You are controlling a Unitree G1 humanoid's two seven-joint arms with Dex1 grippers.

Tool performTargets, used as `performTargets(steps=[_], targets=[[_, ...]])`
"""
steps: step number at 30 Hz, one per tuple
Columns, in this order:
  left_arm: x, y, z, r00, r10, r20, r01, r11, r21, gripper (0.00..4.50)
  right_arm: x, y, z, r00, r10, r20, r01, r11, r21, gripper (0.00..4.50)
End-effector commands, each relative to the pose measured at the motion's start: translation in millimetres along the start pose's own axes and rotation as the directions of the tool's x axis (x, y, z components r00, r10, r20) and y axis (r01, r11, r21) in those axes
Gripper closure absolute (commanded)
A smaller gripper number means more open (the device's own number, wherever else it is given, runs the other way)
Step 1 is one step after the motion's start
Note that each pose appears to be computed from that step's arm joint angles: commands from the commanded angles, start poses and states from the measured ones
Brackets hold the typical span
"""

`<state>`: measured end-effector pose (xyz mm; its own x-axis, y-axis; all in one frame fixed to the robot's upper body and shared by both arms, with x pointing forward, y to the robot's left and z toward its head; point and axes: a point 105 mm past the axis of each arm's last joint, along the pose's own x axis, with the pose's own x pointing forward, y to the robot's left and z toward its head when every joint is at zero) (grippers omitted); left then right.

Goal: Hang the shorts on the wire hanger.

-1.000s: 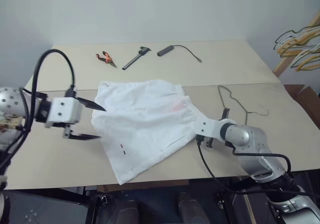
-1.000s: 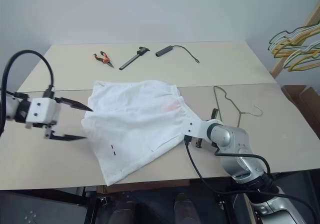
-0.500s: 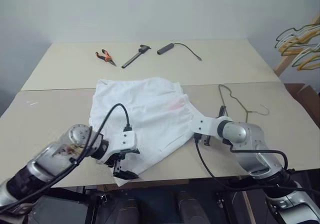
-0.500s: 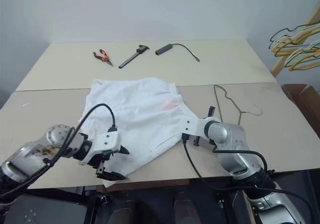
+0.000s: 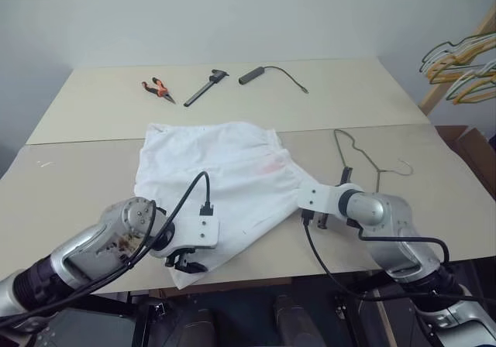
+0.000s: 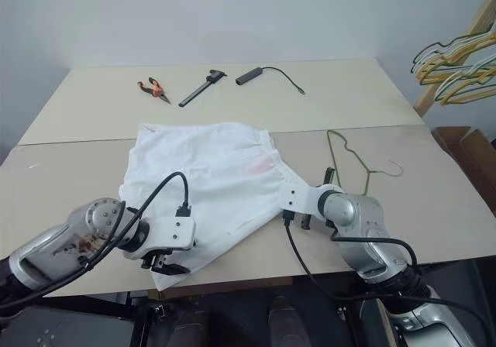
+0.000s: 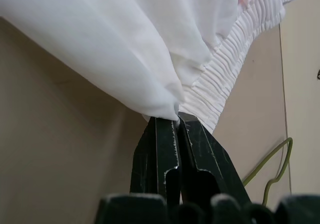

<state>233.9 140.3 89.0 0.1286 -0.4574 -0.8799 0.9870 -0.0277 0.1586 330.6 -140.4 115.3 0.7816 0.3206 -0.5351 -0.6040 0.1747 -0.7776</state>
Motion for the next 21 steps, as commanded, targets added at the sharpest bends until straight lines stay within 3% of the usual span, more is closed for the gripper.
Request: performTargets(steps=[1,8,12,16,21], targets=[[1,-6,-26,0.996,-0.036,-0.084,0.031,0.998,-0.056,2.63,-5,-15,3,0.998,-0.056,0.007,0.056,0.998,-0.013,4.5],[-11,-1,-41,0.991,0.001,-0.13,-0.01,0.998,-0.07,4.47,-1,-20,7,0.997,-0.074,0.02,0.074,0.997,-0.009,4.5],[-16,7,-46,0.99,0.033,-0.138,-0.039,0.998,-0.043,4.47,0,-23,10,0.996,-0.087,0.029,0.087,0.996,-0.001,4.5],[-22,18,-56,0.982,0.096,-0.161,-0.084,0.993,0.08,4.47,-2,-27,14,0.993,-0.101,0.053,0.1,0.995,0.027,4.5],[-44,66,-86,0.939,0.262,-0.222,-0.243,0.964,0.109,4.47,-3,-32,21,0.989,-0.127,0.077,0.123,0.991,0.057,4.5]])
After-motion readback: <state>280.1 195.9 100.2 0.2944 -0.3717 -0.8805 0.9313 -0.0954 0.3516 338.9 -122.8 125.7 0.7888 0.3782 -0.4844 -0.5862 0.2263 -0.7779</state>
